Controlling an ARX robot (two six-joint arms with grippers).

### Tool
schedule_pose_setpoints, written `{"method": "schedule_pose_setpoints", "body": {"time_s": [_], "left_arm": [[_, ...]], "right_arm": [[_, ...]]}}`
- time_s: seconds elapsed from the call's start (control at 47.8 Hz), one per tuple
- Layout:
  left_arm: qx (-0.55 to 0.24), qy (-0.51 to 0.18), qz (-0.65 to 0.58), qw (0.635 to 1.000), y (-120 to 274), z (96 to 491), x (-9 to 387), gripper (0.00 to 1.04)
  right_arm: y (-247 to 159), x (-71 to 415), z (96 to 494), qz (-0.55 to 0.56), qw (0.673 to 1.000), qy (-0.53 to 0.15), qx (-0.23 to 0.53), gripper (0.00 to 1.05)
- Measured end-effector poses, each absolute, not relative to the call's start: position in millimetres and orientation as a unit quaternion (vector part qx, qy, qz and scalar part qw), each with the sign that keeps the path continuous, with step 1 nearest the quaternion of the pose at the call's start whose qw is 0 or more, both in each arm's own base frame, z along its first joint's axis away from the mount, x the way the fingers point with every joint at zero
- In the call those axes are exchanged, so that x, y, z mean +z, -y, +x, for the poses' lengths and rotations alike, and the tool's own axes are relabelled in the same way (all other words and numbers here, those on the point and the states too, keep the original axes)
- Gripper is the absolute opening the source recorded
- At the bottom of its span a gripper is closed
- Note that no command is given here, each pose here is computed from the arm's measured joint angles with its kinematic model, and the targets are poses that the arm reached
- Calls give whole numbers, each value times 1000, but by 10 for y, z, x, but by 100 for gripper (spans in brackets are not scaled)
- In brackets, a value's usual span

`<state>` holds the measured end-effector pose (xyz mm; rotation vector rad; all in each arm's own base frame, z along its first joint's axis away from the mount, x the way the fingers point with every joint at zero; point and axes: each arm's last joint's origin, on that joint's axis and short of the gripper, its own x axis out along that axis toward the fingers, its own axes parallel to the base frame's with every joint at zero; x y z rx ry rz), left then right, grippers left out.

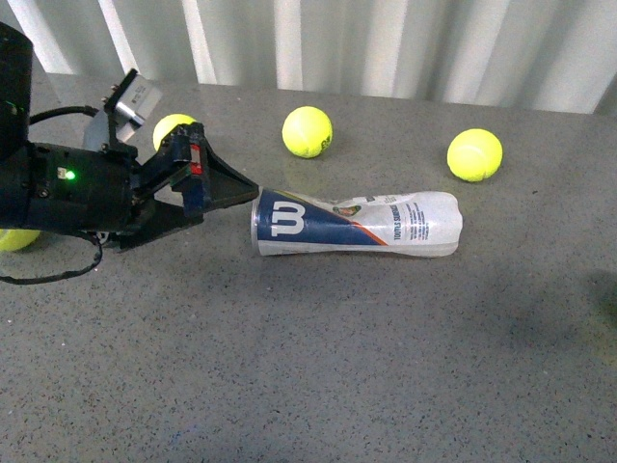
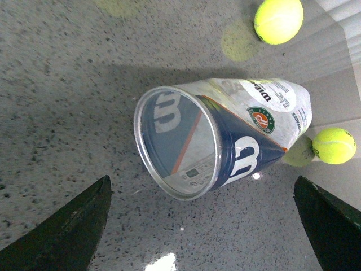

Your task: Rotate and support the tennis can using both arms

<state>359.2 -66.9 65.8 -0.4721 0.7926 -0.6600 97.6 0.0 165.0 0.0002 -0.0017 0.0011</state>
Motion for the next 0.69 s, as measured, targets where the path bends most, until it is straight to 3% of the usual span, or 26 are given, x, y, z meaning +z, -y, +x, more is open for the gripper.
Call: {"method": "schedule_pose_setpoints", "body": {"time_s": [0.69], "left_arm": [[-350, -392, -276, 805, 1162, 3849, 493, 98]], "right_arm": [[0, 1650, 976, 0, 1000, 1, 1, 98]]}}
